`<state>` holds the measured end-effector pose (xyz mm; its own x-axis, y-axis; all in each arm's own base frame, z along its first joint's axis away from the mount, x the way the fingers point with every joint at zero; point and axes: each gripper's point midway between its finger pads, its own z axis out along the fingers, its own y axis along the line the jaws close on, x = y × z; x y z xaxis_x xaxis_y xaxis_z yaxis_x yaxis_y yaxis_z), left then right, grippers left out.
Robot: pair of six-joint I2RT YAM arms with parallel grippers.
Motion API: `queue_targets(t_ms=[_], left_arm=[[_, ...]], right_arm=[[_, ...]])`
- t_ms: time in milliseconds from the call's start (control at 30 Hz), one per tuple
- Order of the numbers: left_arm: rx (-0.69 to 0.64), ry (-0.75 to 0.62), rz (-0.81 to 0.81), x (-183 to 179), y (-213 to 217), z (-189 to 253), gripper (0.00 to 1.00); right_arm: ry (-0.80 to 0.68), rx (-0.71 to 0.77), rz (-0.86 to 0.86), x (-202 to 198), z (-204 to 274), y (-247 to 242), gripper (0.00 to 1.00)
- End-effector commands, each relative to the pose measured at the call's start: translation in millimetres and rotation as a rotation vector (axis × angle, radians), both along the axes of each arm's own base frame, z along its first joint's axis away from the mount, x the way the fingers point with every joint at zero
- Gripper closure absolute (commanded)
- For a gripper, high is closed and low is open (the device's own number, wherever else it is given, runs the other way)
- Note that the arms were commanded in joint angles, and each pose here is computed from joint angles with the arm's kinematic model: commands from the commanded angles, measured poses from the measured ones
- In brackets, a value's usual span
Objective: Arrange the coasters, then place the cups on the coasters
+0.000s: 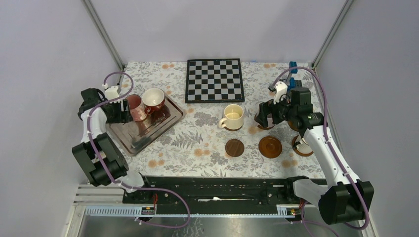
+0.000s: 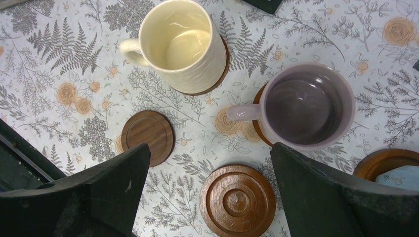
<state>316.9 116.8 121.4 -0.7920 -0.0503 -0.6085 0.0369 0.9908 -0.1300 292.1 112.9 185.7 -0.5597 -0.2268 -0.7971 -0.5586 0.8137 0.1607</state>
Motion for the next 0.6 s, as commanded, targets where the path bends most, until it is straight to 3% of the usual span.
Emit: queue_targets(t_ms=[0, 400, 567], left_arm=[[0.049, -0.102, -0.024, 32, 15, 14, 0.33], [0.02, -0.062, -0.014, 62, 19, -8, 0.36], [0.013, -0.056, -0.018, 64, 19, -15, 0.44]], right_arm=[[-0.045, 0.003, -0.004, 2, 5, 1, 0.0], [0.02, -0.01, 0.033, 5, -4, 4, 0.0], [0.023, -0.016, 0.028, 4, -4, 3, 0.0]])
